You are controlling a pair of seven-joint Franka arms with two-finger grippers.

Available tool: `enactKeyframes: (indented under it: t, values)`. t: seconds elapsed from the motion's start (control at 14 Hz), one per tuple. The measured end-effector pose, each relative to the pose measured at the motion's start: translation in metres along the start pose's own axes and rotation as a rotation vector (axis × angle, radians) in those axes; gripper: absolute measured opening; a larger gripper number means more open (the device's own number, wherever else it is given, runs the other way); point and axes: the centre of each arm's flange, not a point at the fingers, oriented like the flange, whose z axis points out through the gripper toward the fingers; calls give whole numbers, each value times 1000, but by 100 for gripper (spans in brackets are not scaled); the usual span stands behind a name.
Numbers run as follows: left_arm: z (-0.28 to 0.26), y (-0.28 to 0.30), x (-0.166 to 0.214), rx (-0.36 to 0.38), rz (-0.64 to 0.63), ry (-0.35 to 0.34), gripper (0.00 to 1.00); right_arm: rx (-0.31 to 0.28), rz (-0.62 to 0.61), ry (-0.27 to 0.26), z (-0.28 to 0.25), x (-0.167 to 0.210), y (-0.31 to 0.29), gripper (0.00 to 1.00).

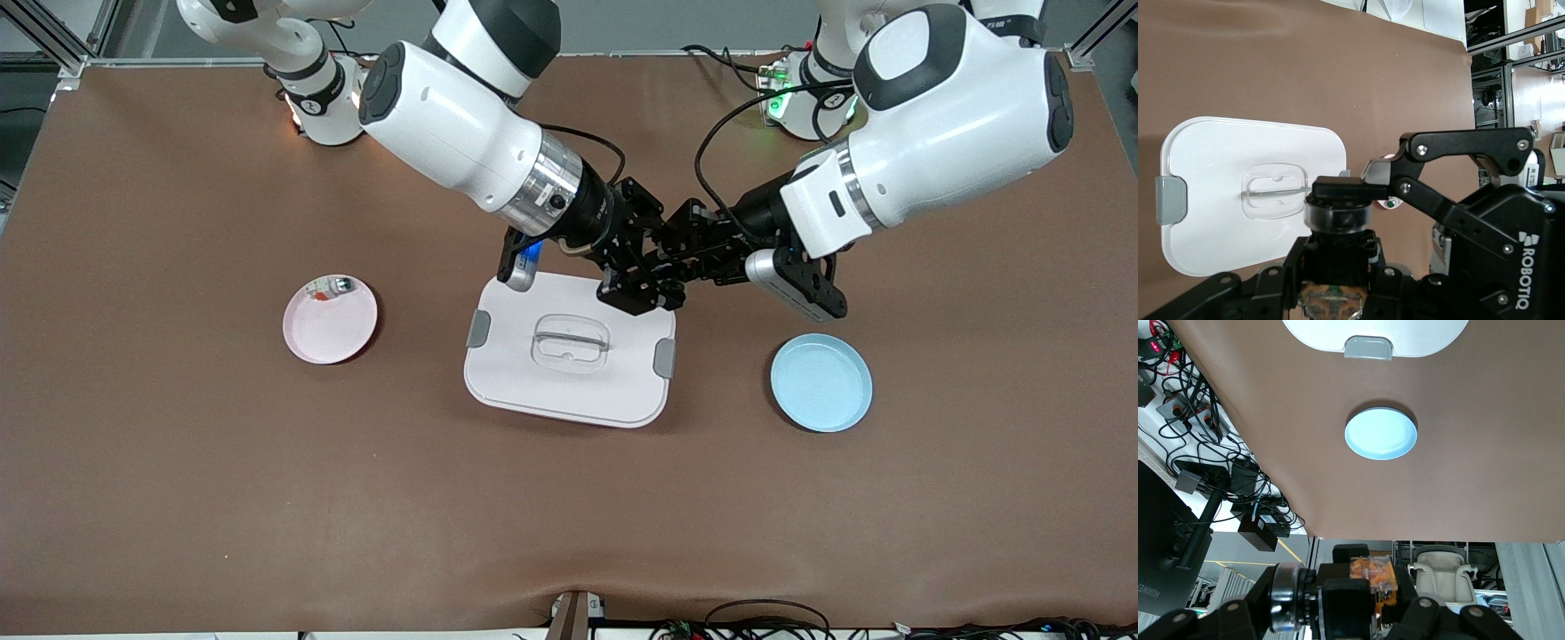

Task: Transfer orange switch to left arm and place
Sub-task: 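Grasp the switch with the left gripper from the right gripper, then carry the switch to the blue plate while the right gripper withdraws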

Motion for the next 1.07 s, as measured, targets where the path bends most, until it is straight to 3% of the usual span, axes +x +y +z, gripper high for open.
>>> enactKeyframes:
  t: [0.14, 0.29, 0.36, 0.86, 1.07]
  values:
    - [0, 0, 0, 0, -2, -1, 40, 1, 0, -1, 0, 0, 0, 77]
    - [1, -3, 0, 14, 1, -5, 40, -2, -2, 4, -2, 0, -1, 96]
    - [2, -5, -1, 42, 13, -7, 40, -21, -6, 20, -1, 3, -1, 100]
    - [5, -24, -1, 217, 99, -25, 40, -231, -272, 135, -29, 40, -21, 100]
    - [5, -50, -1, 311, 192, -95, 40, -348, -441, 167, -46, 60, -28, 100]
